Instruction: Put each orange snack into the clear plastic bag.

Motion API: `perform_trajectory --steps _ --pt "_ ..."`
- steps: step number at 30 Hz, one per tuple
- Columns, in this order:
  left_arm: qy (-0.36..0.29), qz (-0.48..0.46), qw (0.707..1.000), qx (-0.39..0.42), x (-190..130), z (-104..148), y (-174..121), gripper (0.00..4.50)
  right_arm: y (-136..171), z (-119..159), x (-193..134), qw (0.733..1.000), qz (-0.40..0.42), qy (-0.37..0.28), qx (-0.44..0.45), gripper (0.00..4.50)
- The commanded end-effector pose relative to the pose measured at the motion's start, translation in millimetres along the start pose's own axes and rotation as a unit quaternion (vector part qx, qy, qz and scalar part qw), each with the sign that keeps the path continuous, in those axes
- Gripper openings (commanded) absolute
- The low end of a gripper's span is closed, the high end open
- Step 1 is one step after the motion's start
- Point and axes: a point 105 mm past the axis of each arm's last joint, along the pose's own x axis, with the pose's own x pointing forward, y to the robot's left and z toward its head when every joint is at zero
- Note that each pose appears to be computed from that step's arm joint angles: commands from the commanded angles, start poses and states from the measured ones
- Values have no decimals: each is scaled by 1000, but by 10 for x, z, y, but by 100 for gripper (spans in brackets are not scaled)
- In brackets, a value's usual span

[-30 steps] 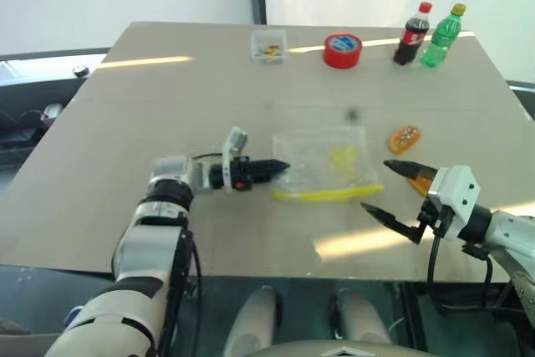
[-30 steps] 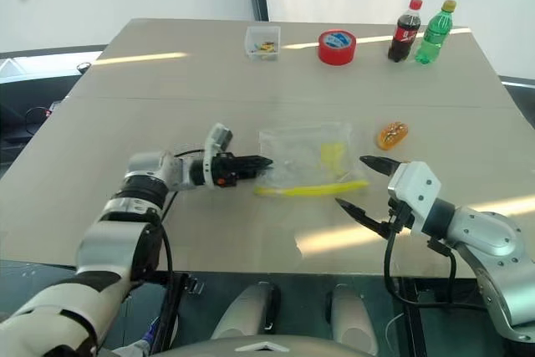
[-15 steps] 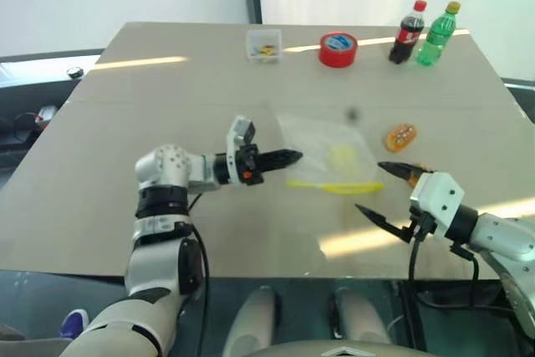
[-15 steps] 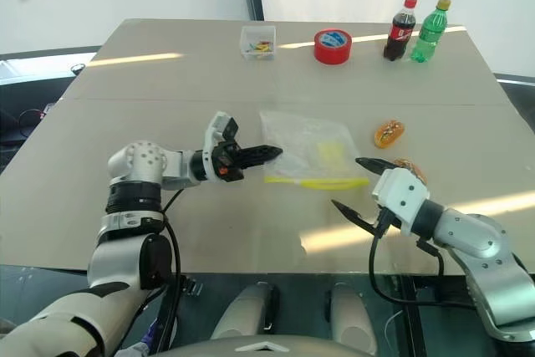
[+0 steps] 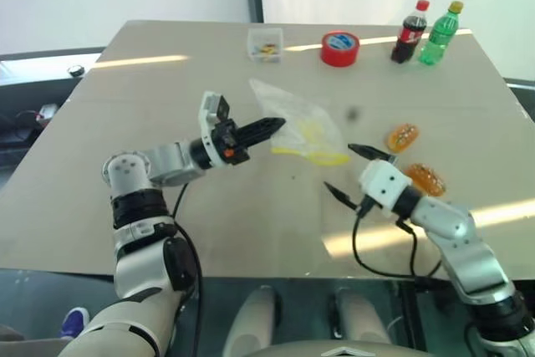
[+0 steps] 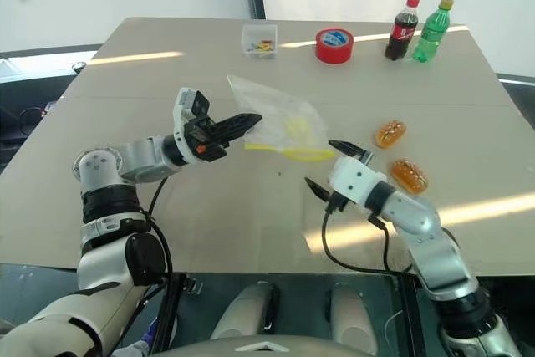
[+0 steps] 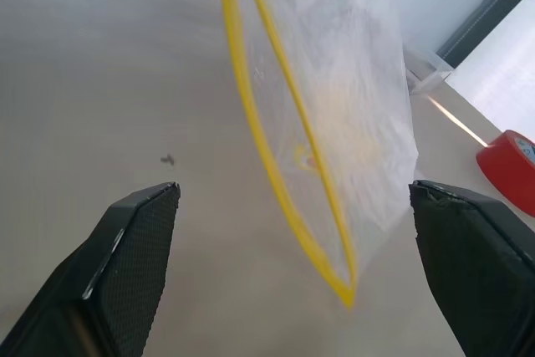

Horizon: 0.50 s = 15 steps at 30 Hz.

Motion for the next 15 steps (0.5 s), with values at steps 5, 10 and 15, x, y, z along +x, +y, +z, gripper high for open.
perform_trajectory --steps 5,10,15 --pt "-24 -8 1000 15 -26 45 -150 0 -196 -16 305 998 -66 -18 10 425" --pt "-50 -4 998 23 -52 70 -239 0 -283 -48 332 996 -85 -25 25 249" --pt "-66 8 997 35 -18 75 -292 0 -344 11 354 995 -89 -39 17 48"
